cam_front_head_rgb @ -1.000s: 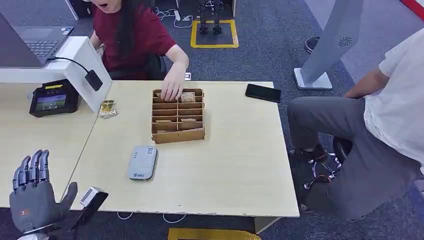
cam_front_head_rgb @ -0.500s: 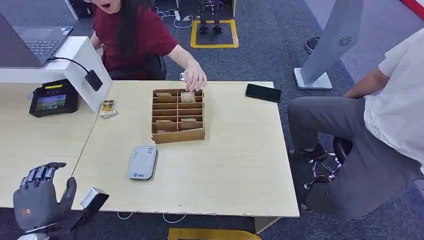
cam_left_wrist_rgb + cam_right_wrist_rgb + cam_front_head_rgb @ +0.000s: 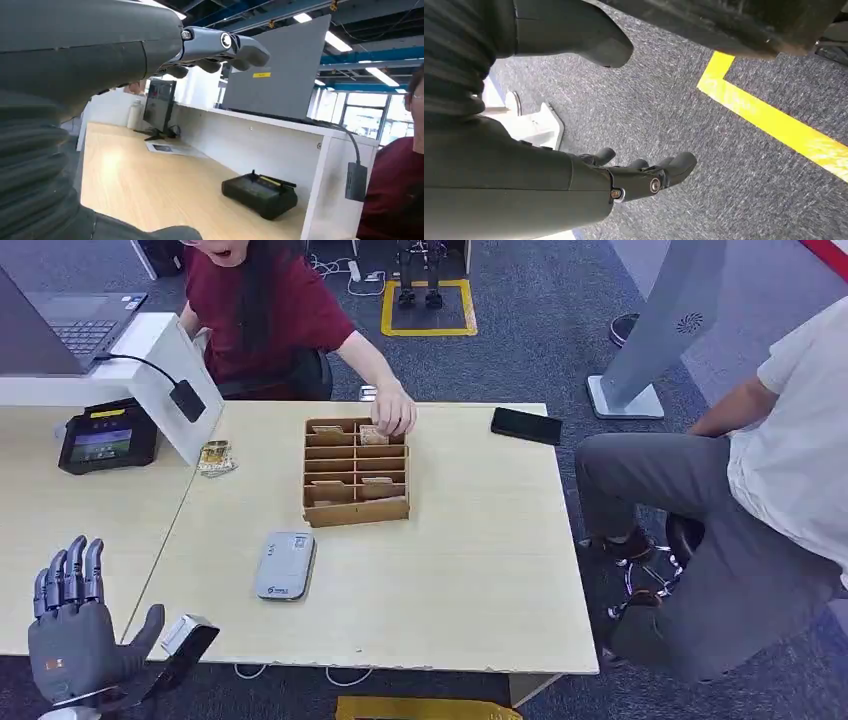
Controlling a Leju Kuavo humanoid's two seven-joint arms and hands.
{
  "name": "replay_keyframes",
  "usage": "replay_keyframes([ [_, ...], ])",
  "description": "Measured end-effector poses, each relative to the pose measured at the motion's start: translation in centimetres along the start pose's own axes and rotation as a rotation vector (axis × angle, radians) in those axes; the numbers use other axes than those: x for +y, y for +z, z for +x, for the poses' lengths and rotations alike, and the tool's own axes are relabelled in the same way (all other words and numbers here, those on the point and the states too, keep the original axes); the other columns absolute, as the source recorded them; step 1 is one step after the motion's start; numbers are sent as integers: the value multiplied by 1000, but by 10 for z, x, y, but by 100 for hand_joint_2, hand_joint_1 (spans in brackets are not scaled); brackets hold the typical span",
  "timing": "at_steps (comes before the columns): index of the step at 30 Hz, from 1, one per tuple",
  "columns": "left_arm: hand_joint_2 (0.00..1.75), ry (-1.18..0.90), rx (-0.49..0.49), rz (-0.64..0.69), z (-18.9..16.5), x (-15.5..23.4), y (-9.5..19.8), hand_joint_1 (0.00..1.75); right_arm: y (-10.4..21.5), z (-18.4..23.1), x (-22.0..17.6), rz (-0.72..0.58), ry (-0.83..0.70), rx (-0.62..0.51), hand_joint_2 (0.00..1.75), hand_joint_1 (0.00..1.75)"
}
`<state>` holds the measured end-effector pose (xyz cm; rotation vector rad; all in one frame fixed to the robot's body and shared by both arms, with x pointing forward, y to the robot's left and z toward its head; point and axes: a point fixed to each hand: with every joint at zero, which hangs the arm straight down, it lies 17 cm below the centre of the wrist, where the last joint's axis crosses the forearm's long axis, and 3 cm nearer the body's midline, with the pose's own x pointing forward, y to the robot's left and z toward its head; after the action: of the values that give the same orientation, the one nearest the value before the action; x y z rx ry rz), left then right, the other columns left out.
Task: Pass the card to the sensor for recognition and then transmit it.
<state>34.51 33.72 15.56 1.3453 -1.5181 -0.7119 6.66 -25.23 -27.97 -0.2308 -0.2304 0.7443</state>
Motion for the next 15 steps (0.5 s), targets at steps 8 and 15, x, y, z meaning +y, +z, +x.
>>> replay_keyframes([
  [8,175,18,-1,5,1,2,-1,0,0,1,0,1,9,-1,175,0],
  [15,175,31,-1,52,4,13,-4,0,0,2,0,4,22,-3,175,0],
])
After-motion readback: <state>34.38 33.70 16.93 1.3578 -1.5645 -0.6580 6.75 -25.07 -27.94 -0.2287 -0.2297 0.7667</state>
